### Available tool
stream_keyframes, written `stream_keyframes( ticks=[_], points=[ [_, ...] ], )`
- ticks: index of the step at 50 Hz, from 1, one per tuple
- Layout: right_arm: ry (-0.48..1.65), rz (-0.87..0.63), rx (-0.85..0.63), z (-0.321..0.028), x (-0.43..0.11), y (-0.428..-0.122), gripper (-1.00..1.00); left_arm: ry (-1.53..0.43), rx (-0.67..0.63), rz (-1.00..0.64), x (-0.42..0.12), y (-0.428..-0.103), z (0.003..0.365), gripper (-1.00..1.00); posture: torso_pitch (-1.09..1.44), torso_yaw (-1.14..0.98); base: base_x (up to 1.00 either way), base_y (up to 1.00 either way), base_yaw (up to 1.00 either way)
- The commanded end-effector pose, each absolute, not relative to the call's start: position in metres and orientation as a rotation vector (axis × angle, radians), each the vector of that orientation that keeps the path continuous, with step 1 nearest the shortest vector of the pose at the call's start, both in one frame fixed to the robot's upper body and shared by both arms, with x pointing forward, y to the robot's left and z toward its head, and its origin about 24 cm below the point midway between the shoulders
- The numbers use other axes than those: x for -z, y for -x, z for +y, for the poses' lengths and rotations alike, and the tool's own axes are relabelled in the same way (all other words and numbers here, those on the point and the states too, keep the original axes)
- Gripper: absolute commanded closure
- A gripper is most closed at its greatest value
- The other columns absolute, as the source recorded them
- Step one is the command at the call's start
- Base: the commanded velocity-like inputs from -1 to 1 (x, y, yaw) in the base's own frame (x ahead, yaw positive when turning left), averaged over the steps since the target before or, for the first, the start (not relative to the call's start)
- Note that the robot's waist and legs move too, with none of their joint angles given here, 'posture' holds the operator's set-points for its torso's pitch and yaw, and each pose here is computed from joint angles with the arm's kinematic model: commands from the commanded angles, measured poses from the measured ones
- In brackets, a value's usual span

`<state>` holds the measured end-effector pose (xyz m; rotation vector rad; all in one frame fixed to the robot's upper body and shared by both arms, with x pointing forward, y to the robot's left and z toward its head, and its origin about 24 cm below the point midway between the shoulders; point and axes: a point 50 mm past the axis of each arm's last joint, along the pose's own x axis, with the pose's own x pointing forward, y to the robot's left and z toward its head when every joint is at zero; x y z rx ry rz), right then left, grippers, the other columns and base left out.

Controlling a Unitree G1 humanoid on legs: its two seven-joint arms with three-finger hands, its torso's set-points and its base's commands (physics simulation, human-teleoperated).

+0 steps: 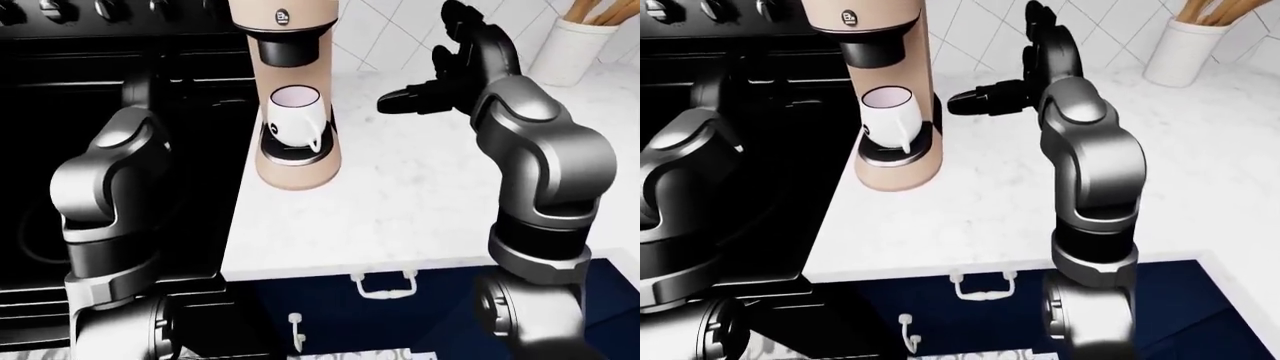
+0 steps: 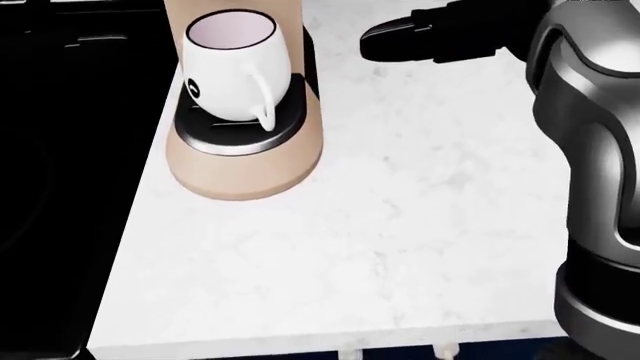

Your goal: Press the button on the coffee machine to serve coffee.

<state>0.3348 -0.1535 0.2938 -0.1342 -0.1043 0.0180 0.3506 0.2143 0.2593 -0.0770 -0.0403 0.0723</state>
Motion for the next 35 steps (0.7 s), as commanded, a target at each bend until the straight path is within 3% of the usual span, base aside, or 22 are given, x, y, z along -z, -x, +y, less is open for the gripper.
stream_keyframes(
  ticks=[1,35],
  points=[
    [0.134,-0.202,-0.009,-0.1543,-0.3129,-0.3284,-1.0,0.08,-0.066,-0.151,-0.2834,-0.3441,0.2145,-1.0,-0.04,0.0,0.0,0.0,0.0],
    [0.134,-0.209,-0.018,-0.1514,-0.3176,-0.3311,-1.0,0.098,-0.033,-0.159,-0.2857,-0.3489,0.2064,-1.0,-0.26,0.0,0.0,0.0,0.0]
  ],
)
